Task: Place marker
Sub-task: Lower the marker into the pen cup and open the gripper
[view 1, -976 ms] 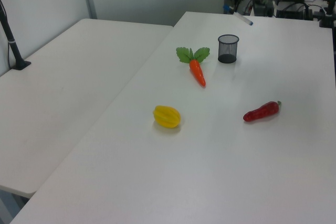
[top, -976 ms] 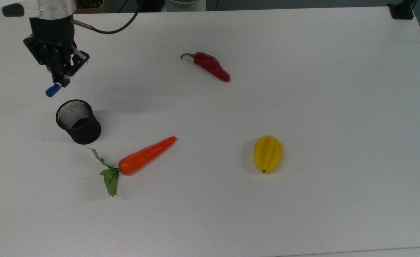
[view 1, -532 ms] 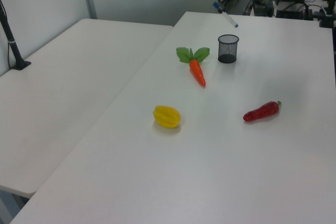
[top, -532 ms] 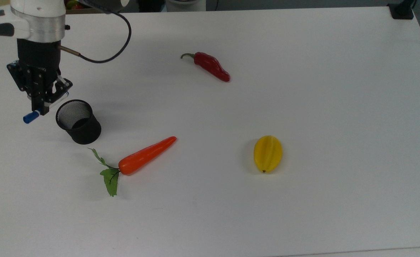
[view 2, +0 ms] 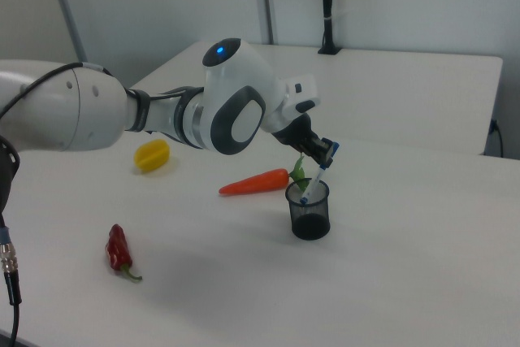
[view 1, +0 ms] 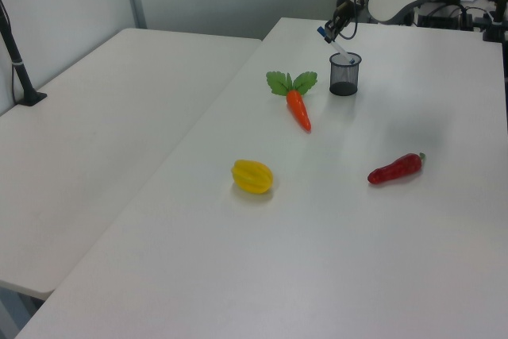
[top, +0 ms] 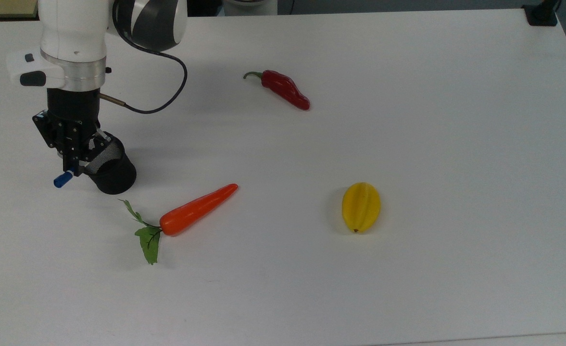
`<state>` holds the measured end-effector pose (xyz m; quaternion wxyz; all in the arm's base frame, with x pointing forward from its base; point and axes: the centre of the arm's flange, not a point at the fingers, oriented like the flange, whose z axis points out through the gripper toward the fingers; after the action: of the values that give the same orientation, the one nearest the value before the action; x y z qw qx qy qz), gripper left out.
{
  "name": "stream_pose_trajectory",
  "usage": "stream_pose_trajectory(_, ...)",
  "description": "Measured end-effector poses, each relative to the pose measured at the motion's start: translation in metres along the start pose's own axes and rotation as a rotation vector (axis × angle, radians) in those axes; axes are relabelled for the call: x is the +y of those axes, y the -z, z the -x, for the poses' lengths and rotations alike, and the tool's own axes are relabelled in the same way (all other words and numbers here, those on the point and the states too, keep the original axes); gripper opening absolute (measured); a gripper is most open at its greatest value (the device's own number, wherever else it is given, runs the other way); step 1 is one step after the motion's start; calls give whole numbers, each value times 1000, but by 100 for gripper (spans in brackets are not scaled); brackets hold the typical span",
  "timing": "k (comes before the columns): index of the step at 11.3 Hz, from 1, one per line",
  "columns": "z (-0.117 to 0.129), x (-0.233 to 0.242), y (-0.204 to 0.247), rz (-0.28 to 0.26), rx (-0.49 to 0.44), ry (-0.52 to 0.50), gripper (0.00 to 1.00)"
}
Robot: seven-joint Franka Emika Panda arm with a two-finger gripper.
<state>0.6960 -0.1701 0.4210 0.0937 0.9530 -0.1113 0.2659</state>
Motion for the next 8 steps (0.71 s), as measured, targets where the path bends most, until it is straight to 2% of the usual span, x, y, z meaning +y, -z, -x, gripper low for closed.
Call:
stream_pose_trajectory(3,4,-3,-7,-1,-11,4,17)
stream_pose_trajectory(5,4,-4,-7,-2,-11,5,26)
stream_pose_trajectory(6,3,-5,-7,-3,-11,6,34)
stream_pose_trajectory(8,3,-6,-7,-4,-10,-1,61)
